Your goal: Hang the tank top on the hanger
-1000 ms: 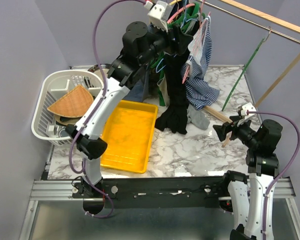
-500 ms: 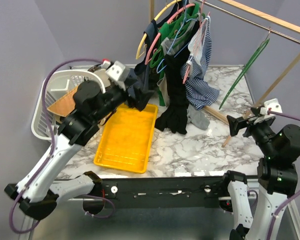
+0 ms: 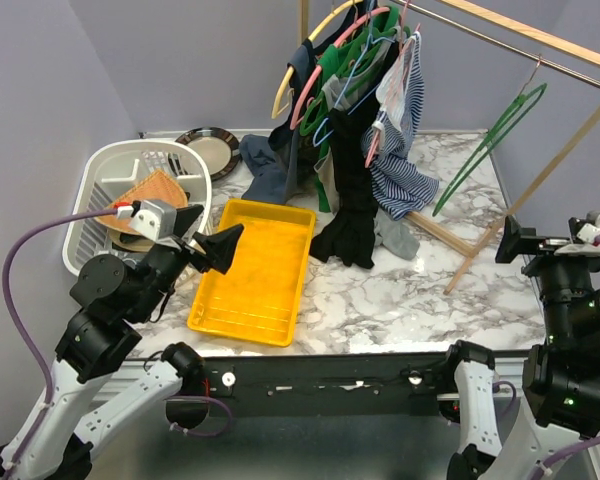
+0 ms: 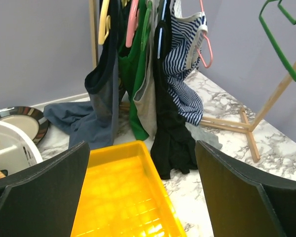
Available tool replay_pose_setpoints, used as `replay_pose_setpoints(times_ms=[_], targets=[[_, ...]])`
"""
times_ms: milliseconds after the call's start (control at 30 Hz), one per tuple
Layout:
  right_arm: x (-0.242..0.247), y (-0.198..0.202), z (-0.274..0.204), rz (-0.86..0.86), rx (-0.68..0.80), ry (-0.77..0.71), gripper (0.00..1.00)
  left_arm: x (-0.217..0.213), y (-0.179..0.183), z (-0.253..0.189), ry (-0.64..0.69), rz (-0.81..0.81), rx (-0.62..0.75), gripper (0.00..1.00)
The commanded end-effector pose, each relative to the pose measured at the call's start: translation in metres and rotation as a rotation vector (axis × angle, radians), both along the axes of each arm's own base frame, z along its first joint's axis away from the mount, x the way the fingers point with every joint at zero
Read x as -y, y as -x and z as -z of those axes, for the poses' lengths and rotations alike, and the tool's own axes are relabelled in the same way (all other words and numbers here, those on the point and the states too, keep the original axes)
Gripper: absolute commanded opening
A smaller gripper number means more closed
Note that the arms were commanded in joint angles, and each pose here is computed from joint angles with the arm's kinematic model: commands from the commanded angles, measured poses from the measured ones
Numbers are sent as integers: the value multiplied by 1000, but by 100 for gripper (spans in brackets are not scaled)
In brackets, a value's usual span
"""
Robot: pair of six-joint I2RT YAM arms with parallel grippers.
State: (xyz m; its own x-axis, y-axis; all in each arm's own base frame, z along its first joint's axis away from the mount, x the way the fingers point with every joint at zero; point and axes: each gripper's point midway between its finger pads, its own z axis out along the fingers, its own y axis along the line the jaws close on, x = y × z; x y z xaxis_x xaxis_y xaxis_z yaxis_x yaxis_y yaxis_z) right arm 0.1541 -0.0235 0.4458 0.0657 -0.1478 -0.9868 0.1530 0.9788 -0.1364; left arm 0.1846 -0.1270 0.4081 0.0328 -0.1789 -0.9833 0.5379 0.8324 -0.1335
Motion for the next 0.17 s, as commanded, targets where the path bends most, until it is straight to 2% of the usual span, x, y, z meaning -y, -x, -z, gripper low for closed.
replay_pose_setpoints(times_ms=[0, 133], targets=[[3, 10, -4, 43, 6, -21, 100, -9, -5, 15, -20, -57, -48, 99], [0, 13, -7, 26, 12, 3, 100, -11, -3, 15, -22, -58, -48, 99]])
